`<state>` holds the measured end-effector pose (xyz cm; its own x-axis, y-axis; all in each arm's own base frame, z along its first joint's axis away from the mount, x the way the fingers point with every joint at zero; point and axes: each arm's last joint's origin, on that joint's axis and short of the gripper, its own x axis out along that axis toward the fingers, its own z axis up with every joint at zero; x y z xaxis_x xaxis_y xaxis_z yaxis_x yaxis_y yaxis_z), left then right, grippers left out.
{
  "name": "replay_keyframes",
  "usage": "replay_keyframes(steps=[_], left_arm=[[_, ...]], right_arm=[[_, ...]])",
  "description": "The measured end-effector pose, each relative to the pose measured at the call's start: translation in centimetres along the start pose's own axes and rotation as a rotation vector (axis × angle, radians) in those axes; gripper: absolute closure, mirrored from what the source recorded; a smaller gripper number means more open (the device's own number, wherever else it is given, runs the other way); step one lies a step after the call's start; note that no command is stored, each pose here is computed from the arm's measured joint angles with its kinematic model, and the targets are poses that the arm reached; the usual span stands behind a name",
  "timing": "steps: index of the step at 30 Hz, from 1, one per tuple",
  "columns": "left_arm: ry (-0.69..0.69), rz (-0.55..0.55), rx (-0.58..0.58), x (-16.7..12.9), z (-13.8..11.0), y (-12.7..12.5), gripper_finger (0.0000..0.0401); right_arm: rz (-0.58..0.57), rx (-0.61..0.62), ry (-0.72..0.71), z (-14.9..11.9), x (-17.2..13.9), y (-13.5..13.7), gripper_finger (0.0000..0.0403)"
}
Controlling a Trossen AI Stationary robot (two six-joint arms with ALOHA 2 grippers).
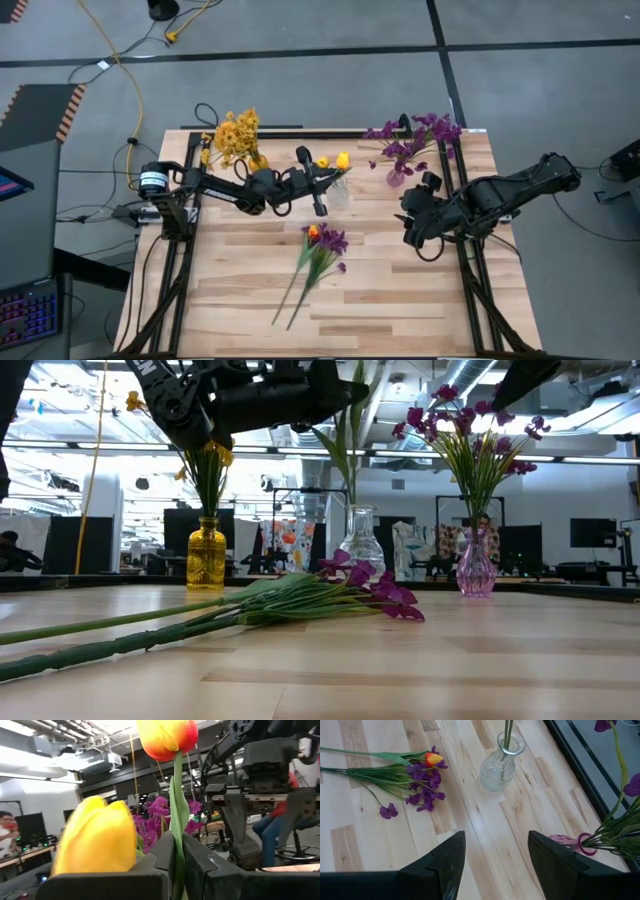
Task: Sort flowers into vase by color
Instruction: Put the yellow tulip into the transparent vase
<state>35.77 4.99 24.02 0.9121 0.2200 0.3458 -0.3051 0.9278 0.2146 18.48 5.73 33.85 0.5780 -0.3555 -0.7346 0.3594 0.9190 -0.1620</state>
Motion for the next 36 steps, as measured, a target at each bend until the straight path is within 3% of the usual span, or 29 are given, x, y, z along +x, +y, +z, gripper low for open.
replay_keyframes(steps=[6, 36], left_arm=[[0.040, 0.057, 0.002, -0.01, -0.26, 0.13, 0.0354], [0.050, 0.049, -0.026, -0.03, -0.32, -0.13, 0.0211]], right_arm=[[0.000, 0.000, 0.000, 0.00, 0.00, 0.00, 0.0159], [0.000, -0.001, 0.000, -0.01, 0.00, 0.01, 0.0159]])
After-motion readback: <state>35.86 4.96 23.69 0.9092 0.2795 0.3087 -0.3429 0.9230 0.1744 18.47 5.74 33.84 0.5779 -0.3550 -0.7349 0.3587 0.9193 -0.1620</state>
